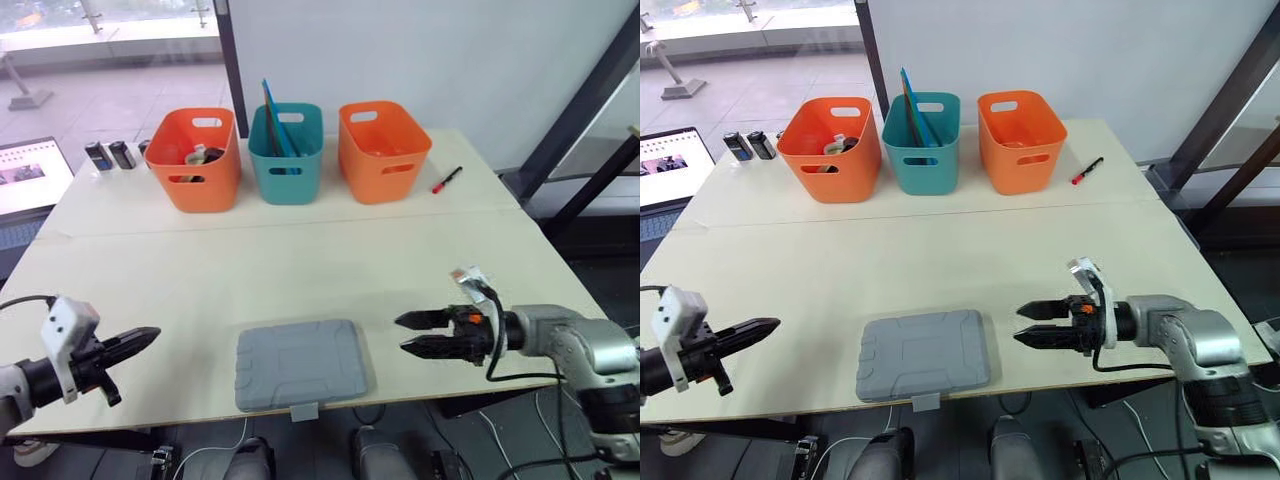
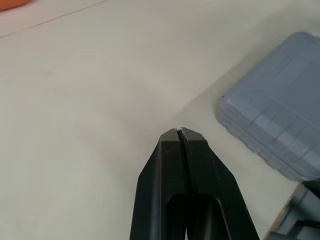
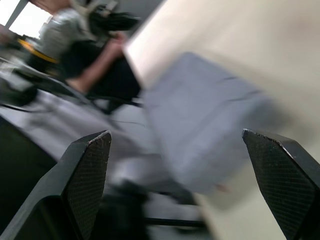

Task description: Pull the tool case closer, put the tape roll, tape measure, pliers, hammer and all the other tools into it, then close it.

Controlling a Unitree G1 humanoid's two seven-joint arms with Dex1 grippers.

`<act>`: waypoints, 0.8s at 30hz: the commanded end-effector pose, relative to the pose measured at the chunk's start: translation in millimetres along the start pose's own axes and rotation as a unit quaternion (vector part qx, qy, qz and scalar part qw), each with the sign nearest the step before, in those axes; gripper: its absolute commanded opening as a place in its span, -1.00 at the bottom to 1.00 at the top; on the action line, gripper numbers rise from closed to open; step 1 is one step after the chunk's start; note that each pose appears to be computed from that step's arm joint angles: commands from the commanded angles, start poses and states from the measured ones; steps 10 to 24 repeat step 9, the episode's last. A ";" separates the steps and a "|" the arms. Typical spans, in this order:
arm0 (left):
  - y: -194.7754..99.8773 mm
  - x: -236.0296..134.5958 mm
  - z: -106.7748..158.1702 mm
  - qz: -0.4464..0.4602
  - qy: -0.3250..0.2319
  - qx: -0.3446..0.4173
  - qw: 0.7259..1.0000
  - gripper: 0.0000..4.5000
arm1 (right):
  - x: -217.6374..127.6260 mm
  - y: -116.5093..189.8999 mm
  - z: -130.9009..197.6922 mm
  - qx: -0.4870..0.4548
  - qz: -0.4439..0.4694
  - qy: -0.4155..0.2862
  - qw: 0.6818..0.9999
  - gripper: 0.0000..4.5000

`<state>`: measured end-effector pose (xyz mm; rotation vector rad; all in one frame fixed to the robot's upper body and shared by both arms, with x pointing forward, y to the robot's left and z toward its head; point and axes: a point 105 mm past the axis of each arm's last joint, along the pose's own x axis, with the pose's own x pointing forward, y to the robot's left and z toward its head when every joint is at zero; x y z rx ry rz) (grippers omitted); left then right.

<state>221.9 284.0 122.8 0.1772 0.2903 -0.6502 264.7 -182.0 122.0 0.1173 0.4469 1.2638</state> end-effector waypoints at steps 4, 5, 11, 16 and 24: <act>-2.5 -8.3 -0.4 0.009 -0.008 0.019 1.000 -1.00 | -28.8 -17.4 8.7 -0.189 -0.109 0.018 0.976 0.96; -3.4 -8.6 -6.2 0.012 -0.001 0.018 1.000 -1.00 | -31.5 -20.0 10.9 -0.202 -0.117 0.018 0.972 0.96; 1.5 -9.2 -16.1 0.027 0.010 0.031 0.999 -1.00 | -31.8 -25.6 18.4 -0.229 -0.127 0.012 0.965 0.96; 1.5 -9.2 -16.1 0.027 0.010 0.031 0.999 -1.00 | -31.8 -25.6 18.4 -0.229 -0.127 0.012 0.965 0.96; 1.5 -9.2 -16.1 0.027 0.010 0.031 0.999 -1.00 | -31.8 -25.6 18.4 -0.229 -0.127 0.012 0.965 0.96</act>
